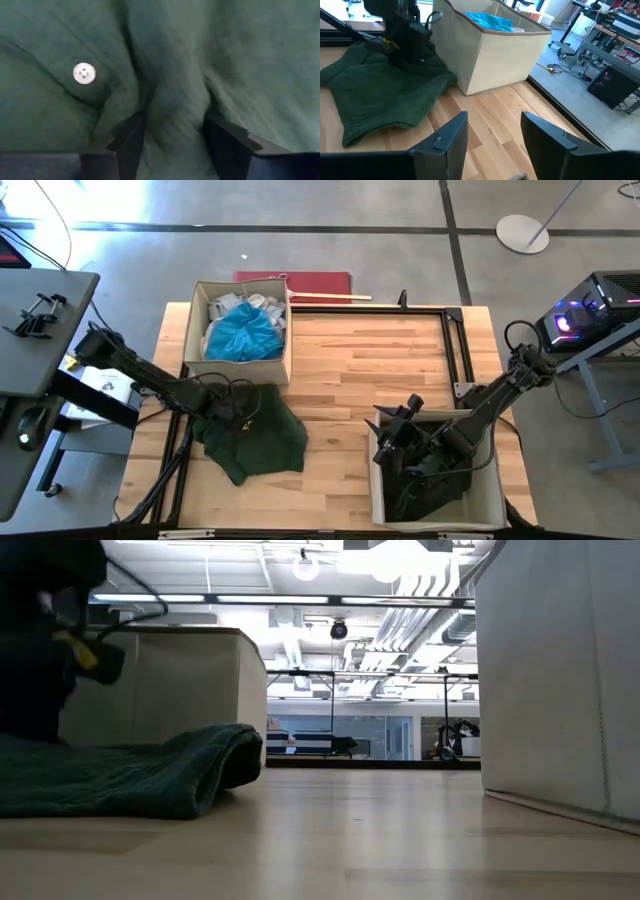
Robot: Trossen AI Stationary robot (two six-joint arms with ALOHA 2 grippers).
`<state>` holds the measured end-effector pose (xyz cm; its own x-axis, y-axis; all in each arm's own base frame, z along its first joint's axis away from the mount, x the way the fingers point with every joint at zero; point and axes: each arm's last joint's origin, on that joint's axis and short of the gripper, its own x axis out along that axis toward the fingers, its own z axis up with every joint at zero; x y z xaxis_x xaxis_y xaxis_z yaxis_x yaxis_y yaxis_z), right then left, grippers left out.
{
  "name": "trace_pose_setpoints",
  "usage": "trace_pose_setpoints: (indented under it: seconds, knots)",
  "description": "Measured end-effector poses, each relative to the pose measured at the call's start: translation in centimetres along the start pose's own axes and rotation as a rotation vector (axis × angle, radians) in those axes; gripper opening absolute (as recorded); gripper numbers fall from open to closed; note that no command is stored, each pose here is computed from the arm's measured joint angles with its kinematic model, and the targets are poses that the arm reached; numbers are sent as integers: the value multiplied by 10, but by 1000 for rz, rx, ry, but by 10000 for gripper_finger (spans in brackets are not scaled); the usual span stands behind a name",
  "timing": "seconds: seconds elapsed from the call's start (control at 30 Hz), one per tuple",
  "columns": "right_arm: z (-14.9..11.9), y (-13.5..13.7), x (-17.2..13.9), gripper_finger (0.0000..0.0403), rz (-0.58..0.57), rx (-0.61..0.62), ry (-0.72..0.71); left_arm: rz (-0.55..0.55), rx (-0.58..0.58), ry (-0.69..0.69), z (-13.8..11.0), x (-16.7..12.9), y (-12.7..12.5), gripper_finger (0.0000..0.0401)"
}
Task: Sort clothes
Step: Put the green polo shirt into the bottom laundry organizer
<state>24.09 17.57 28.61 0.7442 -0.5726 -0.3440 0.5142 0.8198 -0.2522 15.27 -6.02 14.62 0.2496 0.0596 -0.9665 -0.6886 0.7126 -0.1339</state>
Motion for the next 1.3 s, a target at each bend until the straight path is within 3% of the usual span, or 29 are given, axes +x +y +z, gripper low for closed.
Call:
trace_pose_setpoints:
  seconds: [0.13, 0.27, 0.37, 0.5, 0.57, 0.77, 0.9, 1.03, 1.17, 1.3]
  knots:
    - [0, 0, 0, 172, 0, 0, 0, 6, -6, -8, -5, 21, 3, 209]
    - [0, 0, 0, 172, -5, -2, -4, 8, 20, -59, -3, 27, 1, 196]
    - [0, 0, 0, 172, -5, -2, -4, -28, 83, -93, -2, 28, -2, 155]
    - [0, 0, 0, 172, -5, -1, -4, -91, 141, -111, 0, 30, -7, 58]
    - [0, 0, 0, 172, -5, -1, -4, -183, 200, -150, 3, 29, -16, 19]
    - [12, 1, 4, 172, -4, -37, -24, -580, 375, -506, 29, 2, -52, 7]
    - [40, 3, 13, 172, 17, -63, -79, -687, 500, -763, 42, -29, -58, 5]
    - [63, 1, 30, 173, 83, -115, -131, -608, 733, -1082, 51, -64, -60, 2]
    - [77, -6, 56, 191, 287, -163, -153, -505, 741, -1286, 57, -83, -57, 2]
    - [86, -15, 87, 236, 433, -170, -183, -474, 751, -1316, 61, -85, -54, 1]
